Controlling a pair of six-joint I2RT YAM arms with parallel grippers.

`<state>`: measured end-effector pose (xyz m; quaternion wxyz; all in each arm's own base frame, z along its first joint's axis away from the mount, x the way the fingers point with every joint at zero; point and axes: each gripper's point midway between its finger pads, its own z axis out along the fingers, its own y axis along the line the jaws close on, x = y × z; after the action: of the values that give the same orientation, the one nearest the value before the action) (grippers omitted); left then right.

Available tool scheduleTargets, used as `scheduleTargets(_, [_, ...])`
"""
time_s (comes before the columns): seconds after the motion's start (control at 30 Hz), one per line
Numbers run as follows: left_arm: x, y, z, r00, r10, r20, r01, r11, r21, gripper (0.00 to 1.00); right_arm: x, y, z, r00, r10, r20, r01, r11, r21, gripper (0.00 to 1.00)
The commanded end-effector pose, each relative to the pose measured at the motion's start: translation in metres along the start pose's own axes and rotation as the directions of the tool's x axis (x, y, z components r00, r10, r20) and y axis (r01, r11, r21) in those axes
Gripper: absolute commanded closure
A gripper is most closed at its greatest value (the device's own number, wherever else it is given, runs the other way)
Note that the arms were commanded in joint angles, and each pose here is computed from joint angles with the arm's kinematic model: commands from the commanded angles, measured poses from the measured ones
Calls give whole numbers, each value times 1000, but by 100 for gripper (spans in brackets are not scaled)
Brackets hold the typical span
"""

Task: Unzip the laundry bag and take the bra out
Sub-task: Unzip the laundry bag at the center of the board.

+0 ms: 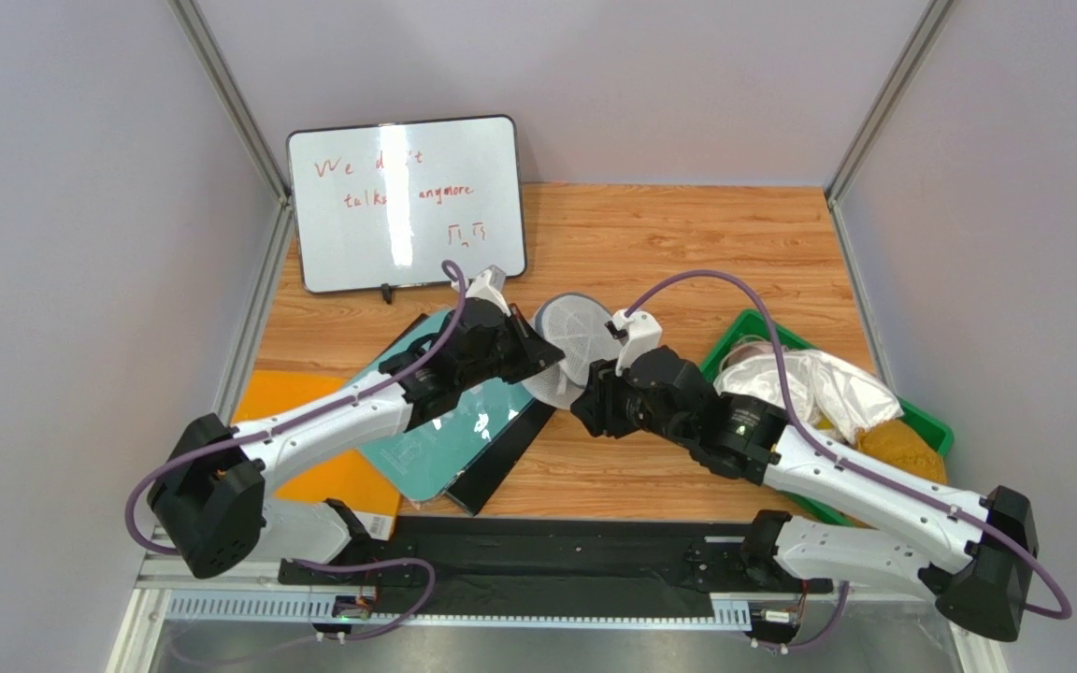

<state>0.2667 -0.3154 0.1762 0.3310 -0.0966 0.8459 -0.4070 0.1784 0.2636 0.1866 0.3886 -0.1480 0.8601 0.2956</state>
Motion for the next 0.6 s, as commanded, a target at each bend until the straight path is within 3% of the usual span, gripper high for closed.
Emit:
scheduleTargets(0.0, [0, -11, -10, 999, -37, 13, 37, 999, 2, 100, -17, -13, 9, 996, 29, 89, -40, 992, 124, 55])
scheduleTargets(0.2, [9, -8, -16, 998, -61, -10, 62, 998, 14, 100, 1, -26, 26, 997, 20, 79, -32, 987, 157, 38])
scheduleTargets(0.57, [16, -5, -24, 997, -67, -32, 67, 998, 17, 100, 3, -28, 45, 979, -189, 72, 168, 958, 234, 28])
